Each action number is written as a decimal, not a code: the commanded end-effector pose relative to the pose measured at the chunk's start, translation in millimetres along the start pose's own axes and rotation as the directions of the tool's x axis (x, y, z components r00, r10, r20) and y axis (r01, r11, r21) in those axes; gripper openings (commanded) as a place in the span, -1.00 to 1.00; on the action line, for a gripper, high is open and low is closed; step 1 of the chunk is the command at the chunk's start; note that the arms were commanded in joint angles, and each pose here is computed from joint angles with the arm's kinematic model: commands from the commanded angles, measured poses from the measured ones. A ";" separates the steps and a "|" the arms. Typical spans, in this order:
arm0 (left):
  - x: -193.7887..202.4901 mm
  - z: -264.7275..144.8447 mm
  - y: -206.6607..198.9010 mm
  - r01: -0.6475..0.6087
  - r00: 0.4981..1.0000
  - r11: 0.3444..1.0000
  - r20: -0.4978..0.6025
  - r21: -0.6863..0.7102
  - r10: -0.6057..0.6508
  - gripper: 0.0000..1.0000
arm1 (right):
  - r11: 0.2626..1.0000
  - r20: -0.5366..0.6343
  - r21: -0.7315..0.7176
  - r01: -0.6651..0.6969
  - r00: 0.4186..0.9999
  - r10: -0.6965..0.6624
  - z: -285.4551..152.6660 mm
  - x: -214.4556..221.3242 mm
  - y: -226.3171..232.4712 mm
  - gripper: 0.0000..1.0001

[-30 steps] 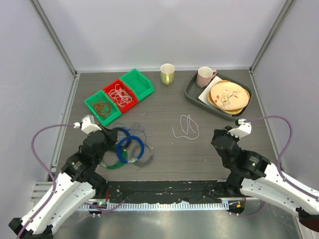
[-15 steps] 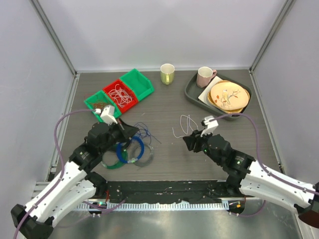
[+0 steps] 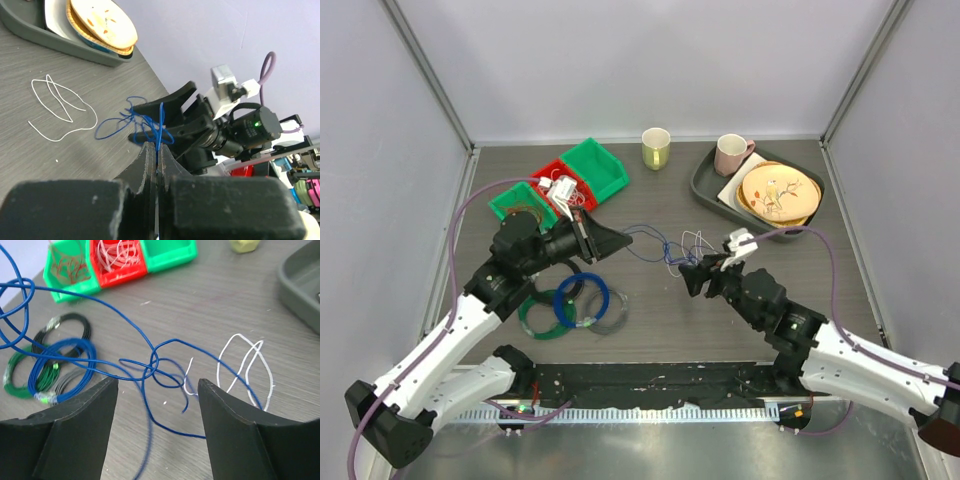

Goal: Untangle the cables

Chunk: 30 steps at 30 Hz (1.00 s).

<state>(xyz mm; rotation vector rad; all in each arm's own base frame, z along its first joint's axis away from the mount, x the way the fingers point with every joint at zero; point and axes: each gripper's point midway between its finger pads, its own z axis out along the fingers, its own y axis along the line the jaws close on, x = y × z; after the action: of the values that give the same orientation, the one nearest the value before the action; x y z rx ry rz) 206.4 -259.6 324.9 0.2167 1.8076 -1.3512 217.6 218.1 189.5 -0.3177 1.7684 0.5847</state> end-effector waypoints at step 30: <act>64.6 14.7 37.2 -0.125 0.956 0.991 -0.260 0.046 0.133 -0.99 | 0.985 -0.051 0.174 0.009 0.999 0.000 16.9 23.7 -26.5 0.96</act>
<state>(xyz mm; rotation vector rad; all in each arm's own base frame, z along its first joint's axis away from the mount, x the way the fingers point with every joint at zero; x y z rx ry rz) 209.1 -276.7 238.8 0.4600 2.0423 -1.2580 224.2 209.4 148.1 -0.2712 1.8564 0.4924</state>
